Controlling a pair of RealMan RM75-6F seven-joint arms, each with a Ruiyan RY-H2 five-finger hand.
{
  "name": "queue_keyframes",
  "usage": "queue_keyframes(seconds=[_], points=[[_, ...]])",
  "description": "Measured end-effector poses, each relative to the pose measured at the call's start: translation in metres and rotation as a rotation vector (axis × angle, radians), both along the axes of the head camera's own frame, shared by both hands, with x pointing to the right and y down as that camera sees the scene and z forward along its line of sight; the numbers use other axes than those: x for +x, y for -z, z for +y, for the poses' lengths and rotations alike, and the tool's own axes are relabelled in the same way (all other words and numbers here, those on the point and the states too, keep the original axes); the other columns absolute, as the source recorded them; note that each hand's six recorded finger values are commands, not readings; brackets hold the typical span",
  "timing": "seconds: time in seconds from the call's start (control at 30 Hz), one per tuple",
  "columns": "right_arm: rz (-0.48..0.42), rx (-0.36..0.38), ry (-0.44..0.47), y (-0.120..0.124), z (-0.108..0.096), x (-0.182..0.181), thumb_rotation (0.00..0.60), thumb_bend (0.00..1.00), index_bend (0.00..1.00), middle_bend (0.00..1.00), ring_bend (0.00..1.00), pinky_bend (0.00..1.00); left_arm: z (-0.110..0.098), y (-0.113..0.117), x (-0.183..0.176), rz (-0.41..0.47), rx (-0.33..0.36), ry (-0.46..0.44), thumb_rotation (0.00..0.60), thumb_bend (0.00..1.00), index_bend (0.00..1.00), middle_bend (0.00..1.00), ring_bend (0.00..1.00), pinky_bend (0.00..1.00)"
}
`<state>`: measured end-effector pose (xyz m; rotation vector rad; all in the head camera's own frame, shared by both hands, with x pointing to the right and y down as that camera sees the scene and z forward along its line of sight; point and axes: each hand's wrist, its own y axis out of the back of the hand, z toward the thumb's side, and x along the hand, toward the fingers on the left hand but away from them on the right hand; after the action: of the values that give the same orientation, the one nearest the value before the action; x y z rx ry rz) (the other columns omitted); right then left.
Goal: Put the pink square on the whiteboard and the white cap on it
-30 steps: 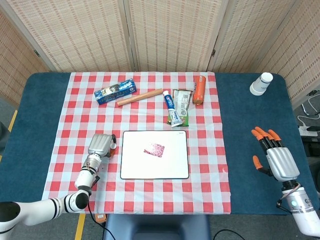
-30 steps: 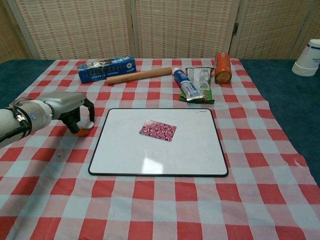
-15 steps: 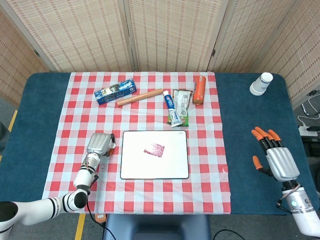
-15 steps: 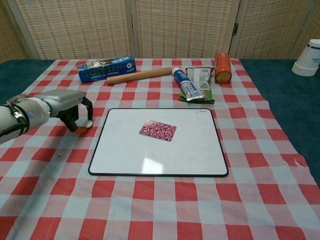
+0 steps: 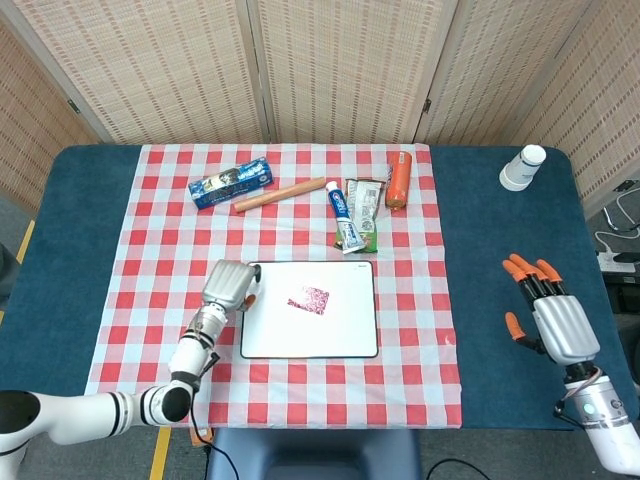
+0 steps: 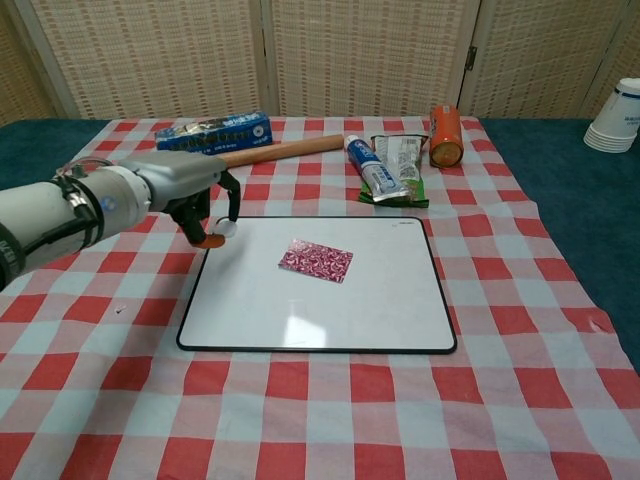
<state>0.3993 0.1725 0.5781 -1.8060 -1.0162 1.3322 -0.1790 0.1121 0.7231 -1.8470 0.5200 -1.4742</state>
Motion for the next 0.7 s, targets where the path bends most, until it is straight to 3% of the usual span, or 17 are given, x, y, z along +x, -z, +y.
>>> queue_keyframes(seconds=[0.4,0.7], points=[[-0.039,0.016,-0.017,0.009,0.000,0.008,0.600,0.44,0.00,0.00,0.00,0.00,0.021,0.020,0.132,0.085,0.009,-0.202,0.600,0.36,0.47,1.00,1.00,1.00],[-0.044,0.025,-0.023,0.012,0.002,0.014,0.600,0.44,0.00,0.00,0.00,0.00,0.012,0.002,0.148,0.051,0.001,-0.210,0.600,0.36,0.47,1.00,1.00,1.00]])
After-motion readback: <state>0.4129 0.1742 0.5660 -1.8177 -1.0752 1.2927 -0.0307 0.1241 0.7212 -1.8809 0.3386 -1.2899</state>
